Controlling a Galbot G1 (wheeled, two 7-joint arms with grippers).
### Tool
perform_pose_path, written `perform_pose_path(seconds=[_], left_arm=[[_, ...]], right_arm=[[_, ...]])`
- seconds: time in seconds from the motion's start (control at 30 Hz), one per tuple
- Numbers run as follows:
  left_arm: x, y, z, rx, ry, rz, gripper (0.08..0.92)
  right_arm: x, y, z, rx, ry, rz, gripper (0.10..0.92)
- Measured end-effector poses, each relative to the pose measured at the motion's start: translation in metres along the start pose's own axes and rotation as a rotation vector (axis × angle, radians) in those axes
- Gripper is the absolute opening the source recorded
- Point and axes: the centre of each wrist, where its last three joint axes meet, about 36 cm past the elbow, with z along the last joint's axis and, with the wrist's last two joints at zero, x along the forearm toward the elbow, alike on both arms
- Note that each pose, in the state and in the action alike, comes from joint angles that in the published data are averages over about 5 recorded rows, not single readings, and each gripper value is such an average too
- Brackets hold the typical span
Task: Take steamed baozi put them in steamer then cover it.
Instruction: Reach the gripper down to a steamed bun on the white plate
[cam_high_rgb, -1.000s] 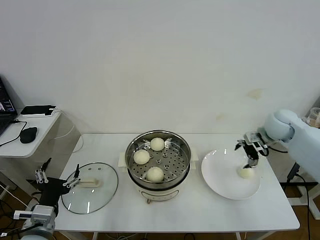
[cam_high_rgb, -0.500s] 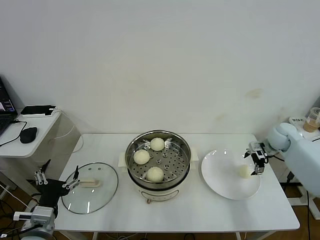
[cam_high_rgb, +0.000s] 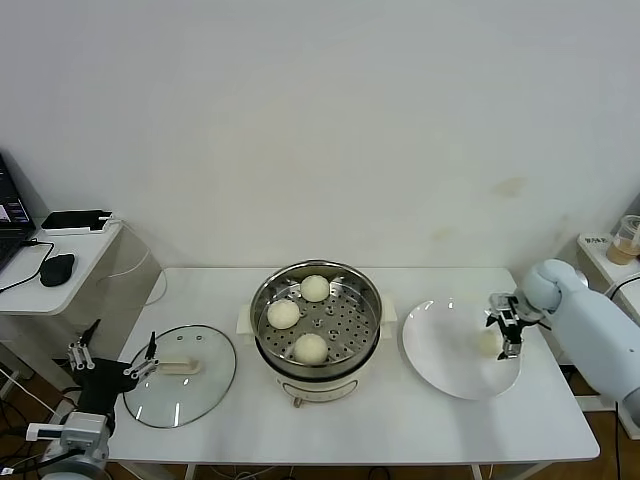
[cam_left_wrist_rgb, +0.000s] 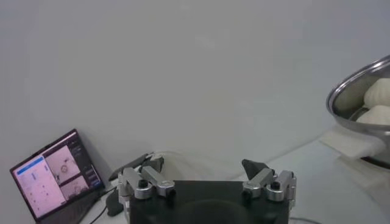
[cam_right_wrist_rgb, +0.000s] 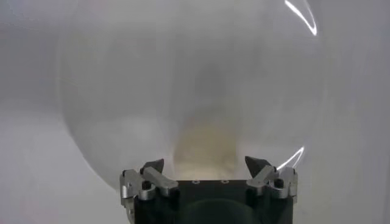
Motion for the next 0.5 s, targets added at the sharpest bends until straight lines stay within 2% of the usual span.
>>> perform_pose_path(seconds=[0.37,0.5], left_arm=[[0.0013,-0.0002,-0.0020,0.001,-0.005,-0.001,0.823],[0.0021,0.0000,-0.0032,0.001,-0.008,0.000,0.823]], right_arm=[[-0.0051,0.0010,0.0015,-0.011,0.014,-0.003,0.619],[-0.0030,-0.0005,0.0012,-0.009,0.008,-0.006,0.579]])
